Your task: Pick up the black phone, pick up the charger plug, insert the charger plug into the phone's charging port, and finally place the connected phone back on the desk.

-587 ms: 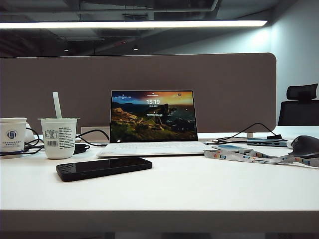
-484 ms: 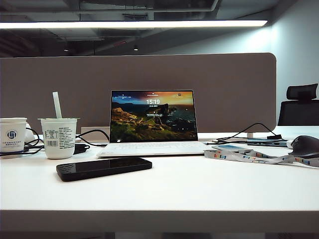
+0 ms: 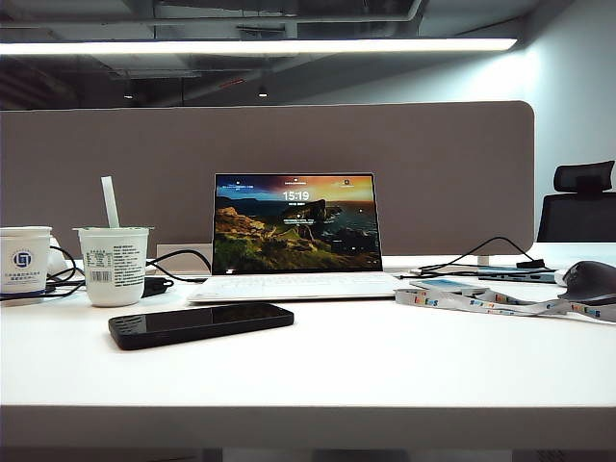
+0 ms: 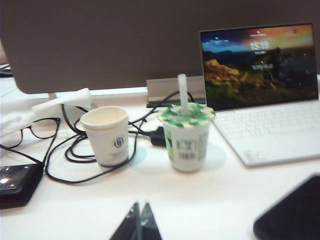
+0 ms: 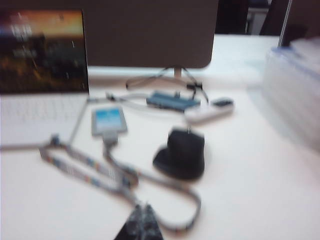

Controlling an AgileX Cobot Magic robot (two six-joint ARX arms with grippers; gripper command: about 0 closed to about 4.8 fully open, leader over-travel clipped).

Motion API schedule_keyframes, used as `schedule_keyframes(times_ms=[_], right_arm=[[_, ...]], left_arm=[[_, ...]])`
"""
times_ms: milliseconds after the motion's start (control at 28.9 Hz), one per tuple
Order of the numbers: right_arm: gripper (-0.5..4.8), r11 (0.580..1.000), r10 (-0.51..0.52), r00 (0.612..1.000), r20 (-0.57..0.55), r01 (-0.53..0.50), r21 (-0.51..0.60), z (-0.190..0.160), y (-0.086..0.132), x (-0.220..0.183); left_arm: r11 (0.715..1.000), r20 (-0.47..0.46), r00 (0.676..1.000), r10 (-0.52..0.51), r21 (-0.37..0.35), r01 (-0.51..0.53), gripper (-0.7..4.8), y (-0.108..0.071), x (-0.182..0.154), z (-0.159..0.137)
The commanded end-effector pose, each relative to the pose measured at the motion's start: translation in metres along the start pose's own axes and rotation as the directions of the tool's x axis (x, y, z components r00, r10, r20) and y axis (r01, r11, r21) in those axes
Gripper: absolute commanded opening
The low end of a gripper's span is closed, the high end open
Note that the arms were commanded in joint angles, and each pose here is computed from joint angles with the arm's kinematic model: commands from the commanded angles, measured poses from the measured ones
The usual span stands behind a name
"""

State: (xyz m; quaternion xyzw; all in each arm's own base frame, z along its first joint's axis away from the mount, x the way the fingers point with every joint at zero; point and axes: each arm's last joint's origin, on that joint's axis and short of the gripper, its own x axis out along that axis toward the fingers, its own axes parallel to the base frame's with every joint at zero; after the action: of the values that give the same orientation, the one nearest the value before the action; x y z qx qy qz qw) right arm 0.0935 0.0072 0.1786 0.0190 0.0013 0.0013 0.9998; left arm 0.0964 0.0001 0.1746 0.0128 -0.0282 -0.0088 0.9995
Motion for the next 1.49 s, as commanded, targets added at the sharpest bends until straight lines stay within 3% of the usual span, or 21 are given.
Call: schedule_keyframes(times_ms=[35, 276, 449, 691, 933, 1140, 1279, 1382, 1486], right_arm=[[-0.01, 0.999, -0.025, 0.988, 0.150, 0.021, 0.031, 0.041, 0.000, -0.010], [-0.01, 0.998, -0.045, 0.973, 0.225, 0.036, 0.045, 0.114, 0.001, -0.016], [-0.01, 0.999, -0.033, 0.974, 0.223, 0.024, 0.042, 0.167, 0.005, 0.000], [-0.01, 0.993, 0.112, 0.976, 0.189, -0.116, 0.012, 0.216, 0.016, 0.037], [-0.01, 0.957, 0.288, 0.952, 0.104, -0.290, 0.002, 0.229, 0.035, 0.066], [-0.03, 0.936, 0.352, 0.931, -0.096, -0.351, 0.025, 0.226, 0.059, 0.071], [-0.03, 0.928, 0.364, 0.902, -0.230, -0.372, 0.010, 0.216, 0.076, 0.064], [-0.03, 0.912, 0.392, 0.868, -0.304, -0.411, 0.000, 0.209, 0.085, 0.060], [-0.03, 0.894, 0.424, 0.826, -0.371, -0.446, 0.028, 0.201, 0.093, 0.056]], left_arm=[[0.997, 0.067, 0.996, 0.062, -0.054, -0.058, -0.06, 0.002, -0.003, 0.020], [0.994, 0.140, 0.985, 0.099, -0.060, -0.091, -0.06, 0.005, -0.008, 0.081], [0.994, 0.135, 0.986, 0.097, -0.059, -0.090, -0.06, 0.006, 0.007, 0.132], [0.995, 0.084, 0.992, 0.093, -0.030, -0.090, -0.06, 0.008, 0.047, 0.180], [0.999, 0.042, 0.998, -0.046, -0.022, 0.047, -0.06, 0.006, 0.085, 0.205], [0.982, -0.067, 0.980, -0.188, -0.040, 0.186, -0.06, 0.002, 0.108, 0.214], [0.974, -0.171, 0.959, -0.226, -0.055, 0.219, -0.06, -0.005, 0.124, 0.220], [0.963, -0.177, 0.947, -0.268, -0.042, 0.265, -0.06, -0.014, 0.133, 0.224], [0.935, -0.186, 0.916, -0.355, -0.050, 0.352, -0.06, -0.024, 0.142, 0.223]])
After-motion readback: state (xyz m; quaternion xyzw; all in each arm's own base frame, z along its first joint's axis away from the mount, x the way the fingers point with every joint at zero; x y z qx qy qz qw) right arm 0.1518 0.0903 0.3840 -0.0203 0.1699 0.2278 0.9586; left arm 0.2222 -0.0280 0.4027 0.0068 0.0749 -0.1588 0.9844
